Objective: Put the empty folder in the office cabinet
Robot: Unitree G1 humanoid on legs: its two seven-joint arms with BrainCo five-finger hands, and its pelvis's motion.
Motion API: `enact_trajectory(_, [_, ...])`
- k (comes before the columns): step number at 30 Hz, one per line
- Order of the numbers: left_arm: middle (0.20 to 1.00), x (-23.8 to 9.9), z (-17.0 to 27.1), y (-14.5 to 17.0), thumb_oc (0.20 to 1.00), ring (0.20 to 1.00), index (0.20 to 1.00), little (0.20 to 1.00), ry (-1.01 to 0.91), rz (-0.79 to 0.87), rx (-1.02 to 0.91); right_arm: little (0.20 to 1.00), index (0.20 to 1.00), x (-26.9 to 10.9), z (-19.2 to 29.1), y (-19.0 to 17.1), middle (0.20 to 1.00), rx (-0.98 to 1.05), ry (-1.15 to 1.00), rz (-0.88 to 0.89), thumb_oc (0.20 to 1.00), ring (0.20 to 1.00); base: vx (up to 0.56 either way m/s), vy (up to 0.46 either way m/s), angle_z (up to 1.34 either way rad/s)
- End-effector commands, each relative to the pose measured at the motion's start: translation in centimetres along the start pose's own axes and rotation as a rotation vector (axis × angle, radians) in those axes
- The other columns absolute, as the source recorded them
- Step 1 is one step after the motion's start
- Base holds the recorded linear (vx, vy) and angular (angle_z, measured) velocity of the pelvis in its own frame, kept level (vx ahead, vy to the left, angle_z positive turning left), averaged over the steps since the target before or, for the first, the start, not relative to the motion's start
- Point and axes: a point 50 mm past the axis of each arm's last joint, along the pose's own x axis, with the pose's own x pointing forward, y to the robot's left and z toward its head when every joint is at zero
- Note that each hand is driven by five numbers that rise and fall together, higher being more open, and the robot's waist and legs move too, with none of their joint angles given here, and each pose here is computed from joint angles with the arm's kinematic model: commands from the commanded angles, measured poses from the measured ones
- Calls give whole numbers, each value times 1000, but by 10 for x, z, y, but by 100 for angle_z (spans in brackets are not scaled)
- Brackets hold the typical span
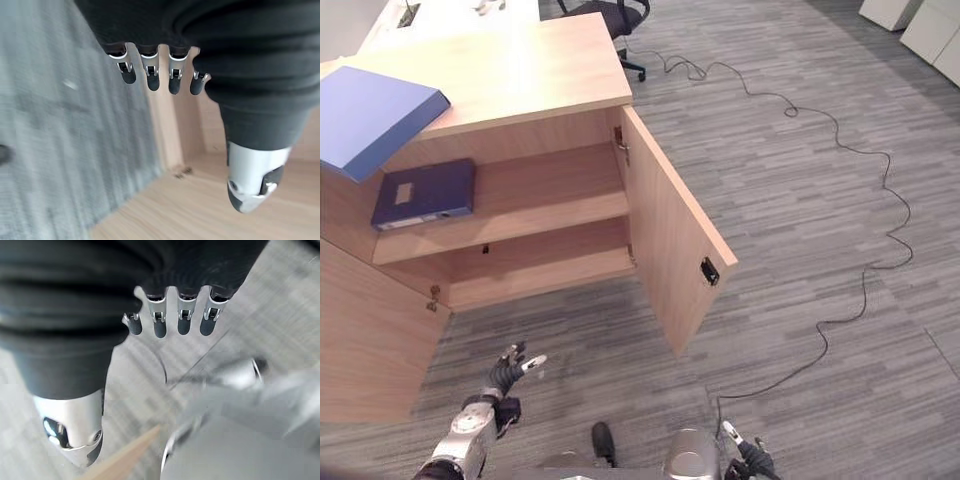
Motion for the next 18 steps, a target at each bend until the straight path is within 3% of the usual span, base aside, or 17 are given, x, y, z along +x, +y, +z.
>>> enact_trajectory(1, [1000, 11, 39, -2, 1000, 1000, 1000, 1000, -144, -15, -35, 1000, 1000, 1, 14, 10, 1000, 1, -62, 28, 1000, 1000, -55, -21, -31])
enact_trajectory(18, [1000, 8, 32, -24, 1000, 1000, 1000, 1000, -134, -76, -51, 1000, 1000, 1, 44, 16, 1000, -131, -184, 111, 1000, 1000, -73, -12, -9])
